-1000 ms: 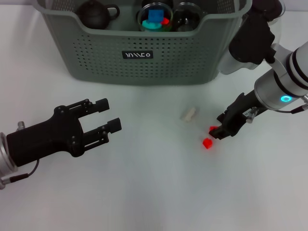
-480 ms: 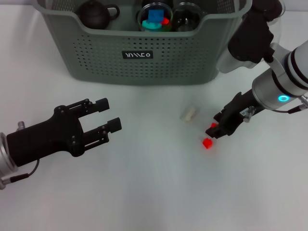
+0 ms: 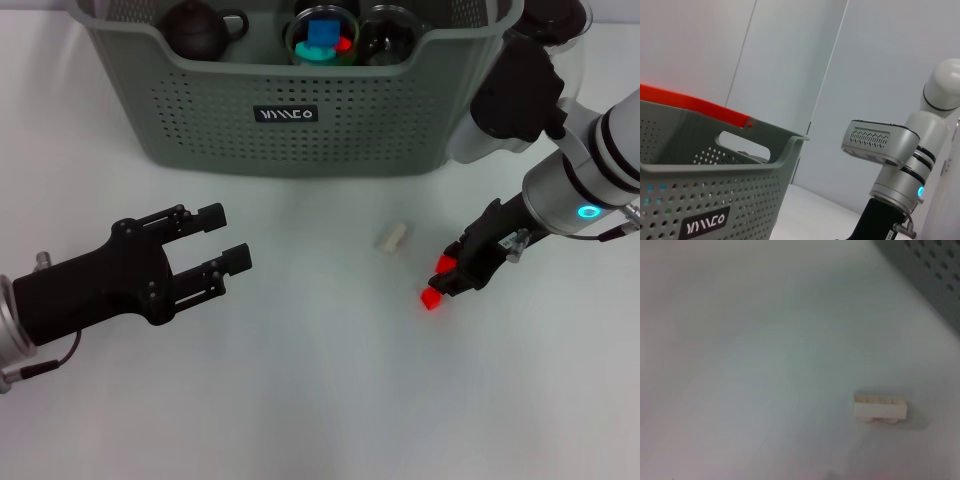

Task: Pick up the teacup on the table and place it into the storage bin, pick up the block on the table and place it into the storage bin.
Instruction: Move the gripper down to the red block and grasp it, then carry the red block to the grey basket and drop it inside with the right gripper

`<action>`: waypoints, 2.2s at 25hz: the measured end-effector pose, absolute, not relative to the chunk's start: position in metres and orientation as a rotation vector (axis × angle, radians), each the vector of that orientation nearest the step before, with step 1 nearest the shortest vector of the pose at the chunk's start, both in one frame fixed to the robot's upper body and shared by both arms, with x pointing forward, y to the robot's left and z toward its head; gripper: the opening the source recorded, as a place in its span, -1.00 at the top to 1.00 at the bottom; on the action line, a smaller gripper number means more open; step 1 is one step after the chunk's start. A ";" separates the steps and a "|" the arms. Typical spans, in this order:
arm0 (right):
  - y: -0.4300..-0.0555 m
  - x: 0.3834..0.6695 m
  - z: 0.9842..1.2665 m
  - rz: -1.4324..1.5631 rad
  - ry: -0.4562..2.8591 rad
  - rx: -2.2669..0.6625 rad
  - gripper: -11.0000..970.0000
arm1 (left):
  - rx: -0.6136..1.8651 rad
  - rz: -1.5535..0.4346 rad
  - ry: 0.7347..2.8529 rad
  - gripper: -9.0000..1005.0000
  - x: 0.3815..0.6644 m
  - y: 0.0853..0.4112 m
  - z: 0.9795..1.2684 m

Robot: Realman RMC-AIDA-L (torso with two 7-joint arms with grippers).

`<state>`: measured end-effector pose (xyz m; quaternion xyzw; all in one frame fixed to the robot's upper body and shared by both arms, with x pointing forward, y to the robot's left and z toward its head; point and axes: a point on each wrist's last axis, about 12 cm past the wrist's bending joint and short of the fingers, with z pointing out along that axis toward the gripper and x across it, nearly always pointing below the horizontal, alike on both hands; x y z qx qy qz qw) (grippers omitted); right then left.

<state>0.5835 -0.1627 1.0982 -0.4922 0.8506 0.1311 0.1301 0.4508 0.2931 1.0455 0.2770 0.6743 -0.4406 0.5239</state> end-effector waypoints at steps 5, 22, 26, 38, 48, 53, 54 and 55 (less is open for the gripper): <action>-0.161 0.583 1.097 0.371 2.471 -1.435 0.16 | 0.661 -1.058 1.614 -0.22 0.451 0.293 1.045; -0.172 0.579 1.132 0.443 2.412 -1.339 0.56 | 0.660 -1.059 1.611 -0.22 0.450 0.293 1.045; -0.182 0.566 1.186 0.637 2.212 -1.267 0.56 | 0.655 -1.054 1.614 -0.22 0.450 0.294 1.045; -0.154 0.592 1.286 0.595 1.857 -1.005 0.56 | 0.653 -1.057 1.613 -0.21 0.451 0.294 1.046; -0.060 0.690 1.234 0.317 2.097 -0.940 0.56 | 0.659 -1.077 1.607 -0.21 0.449 0.291 1.046; -0.045 0.697 1.214 0.253 2.135 -0.959 0.56 | 0.662 -1.084 1.607 -0.21 0.448 0.290 1.045; -0.044 0.697 1.211 0.250 2.142 -0.963 0.56 | 0.662 -1.084 1.607 -0.21 0.448 0.290 1.045; -0.045 0.696 1.210 0.250 2.150 -0.962 0.56 | 0.662 -1.084 1.607 -0.21 0.448 0.290 1.045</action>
